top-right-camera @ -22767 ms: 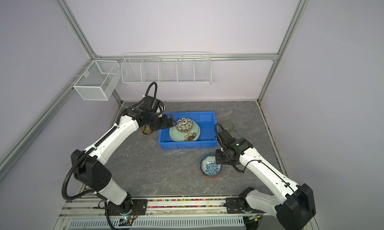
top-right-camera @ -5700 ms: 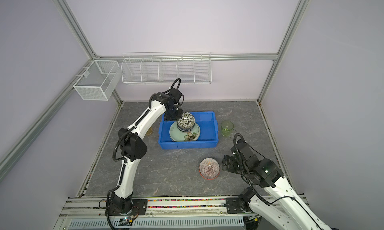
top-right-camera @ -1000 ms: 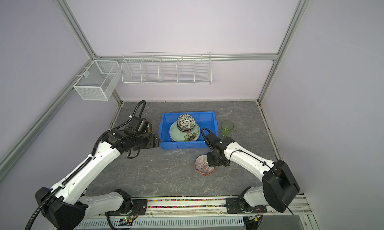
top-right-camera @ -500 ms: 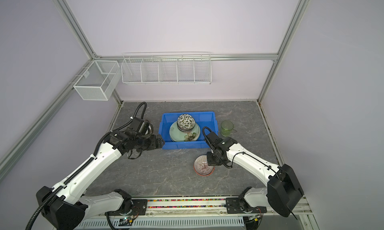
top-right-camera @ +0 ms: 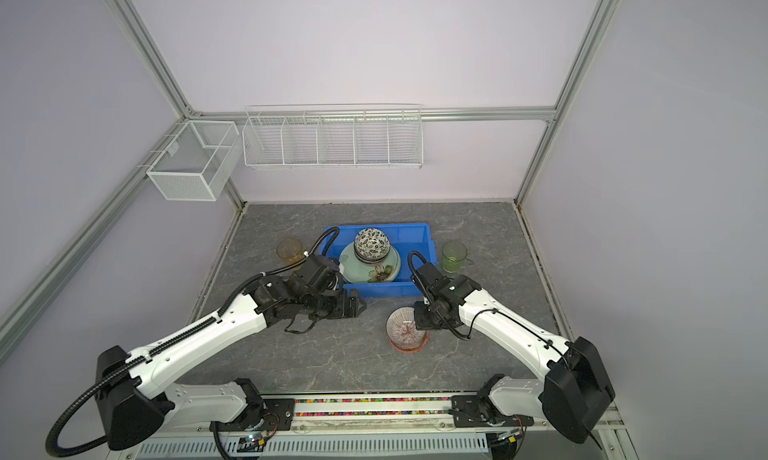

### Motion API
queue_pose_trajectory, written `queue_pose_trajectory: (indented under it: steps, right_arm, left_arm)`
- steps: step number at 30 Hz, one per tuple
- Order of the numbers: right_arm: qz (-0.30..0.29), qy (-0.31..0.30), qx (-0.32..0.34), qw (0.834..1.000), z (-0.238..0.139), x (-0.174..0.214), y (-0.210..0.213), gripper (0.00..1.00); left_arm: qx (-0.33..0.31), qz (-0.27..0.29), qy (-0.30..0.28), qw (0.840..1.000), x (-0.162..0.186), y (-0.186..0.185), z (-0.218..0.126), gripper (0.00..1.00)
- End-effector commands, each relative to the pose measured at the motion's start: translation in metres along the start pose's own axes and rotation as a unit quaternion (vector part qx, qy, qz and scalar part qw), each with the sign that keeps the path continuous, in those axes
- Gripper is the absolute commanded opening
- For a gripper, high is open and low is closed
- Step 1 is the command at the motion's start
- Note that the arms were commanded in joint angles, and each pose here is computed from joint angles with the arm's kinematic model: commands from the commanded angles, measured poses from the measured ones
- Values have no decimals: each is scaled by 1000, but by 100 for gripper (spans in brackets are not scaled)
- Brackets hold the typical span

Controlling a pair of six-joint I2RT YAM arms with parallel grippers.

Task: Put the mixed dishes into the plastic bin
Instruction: 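Tilt the red-striped bowl up with the right gripper while left reaches its rim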

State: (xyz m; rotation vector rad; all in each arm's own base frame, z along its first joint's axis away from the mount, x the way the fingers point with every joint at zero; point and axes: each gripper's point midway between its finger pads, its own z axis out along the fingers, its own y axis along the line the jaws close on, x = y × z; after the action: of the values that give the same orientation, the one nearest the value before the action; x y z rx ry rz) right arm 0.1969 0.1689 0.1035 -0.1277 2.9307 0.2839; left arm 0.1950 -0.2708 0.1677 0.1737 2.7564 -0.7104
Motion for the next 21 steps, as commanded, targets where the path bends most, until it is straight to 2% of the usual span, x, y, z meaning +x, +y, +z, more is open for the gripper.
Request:
queue_pose_trajectory:
  steps: [1, 8, 15, 21]
  right_arm:
    - [11, -26, -32, 999, -16, -9, 11, 7]
    - [16, -41, -39, 998, -26, -10, 10, 7]
    - [21, -52, -48, 997, -34, -12, 12, 7]
    - [25, -65, -53, 996, -42, -15, 13, 7]
  left_arm:
    - [21, 1, 5, 1000, -2, -24, 7, 89]
    - [35, 28, 29, 999, 11, -54, 28, 87]
    - [34, 40, 48, 998, 12, -64, 47, 82]
    - [31, 55, 68, 996, 12, -72, 62, 66]
